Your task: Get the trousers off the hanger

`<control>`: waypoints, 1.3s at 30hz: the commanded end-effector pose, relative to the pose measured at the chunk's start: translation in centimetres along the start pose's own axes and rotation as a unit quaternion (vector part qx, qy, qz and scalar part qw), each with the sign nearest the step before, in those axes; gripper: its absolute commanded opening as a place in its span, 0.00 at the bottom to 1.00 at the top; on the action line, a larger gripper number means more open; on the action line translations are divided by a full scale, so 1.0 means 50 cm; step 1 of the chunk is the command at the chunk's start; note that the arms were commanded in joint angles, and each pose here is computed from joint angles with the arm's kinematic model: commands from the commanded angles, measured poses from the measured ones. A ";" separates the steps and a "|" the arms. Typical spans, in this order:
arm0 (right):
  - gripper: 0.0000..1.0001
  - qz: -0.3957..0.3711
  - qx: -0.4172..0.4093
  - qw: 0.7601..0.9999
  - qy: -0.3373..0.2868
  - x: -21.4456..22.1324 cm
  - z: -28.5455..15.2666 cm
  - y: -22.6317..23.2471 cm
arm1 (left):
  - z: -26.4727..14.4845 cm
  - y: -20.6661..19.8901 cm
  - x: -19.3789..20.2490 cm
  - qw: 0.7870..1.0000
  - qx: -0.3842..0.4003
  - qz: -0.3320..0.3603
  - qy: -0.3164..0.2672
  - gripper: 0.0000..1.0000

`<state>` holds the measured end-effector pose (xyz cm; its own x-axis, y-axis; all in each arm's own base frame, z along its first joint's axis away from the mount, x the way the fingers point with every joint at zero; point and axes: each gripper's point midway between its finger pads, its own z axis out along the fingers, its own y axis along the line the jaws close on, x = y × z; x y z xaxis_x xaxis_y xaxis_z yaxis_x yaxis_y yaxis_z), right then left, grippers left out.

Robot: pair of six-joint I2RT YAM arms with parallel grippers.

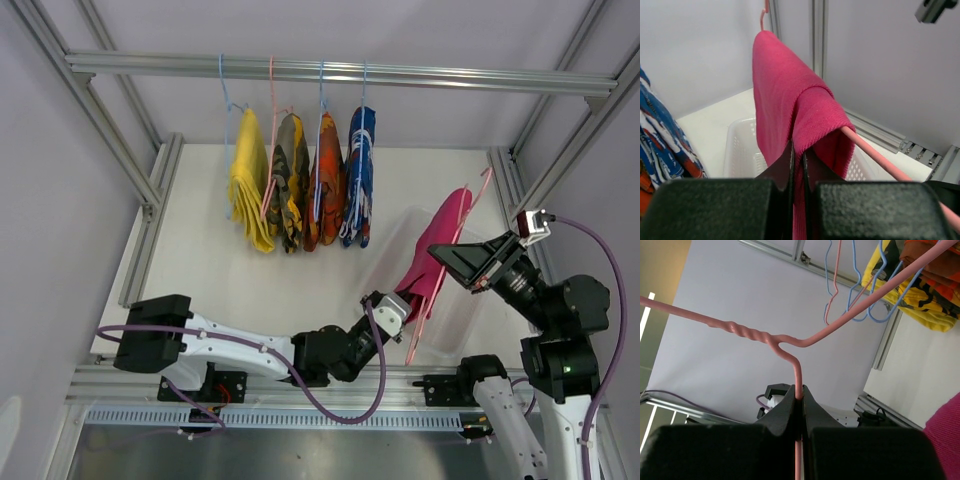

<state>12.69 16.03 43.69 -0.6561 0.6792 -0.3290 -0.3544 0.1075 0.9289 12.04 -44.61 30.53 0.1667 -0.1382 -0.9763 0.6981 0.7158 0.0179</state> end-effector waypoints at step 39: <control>0.00 -0.053 0.105 0.992 0.039 0.077 -0.019 -0.340 | -0.008 0.146 -0.412 0.983 -0.077 -0.065 -0.152 0.01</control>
<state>15.36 16.13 26.78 -0.6932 0.6129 -0.3792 -0.2355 0.3047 0.9229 13.90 -40.14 39.91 0.2504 -0.1387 -0.9581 0.5848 0.8104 0.0355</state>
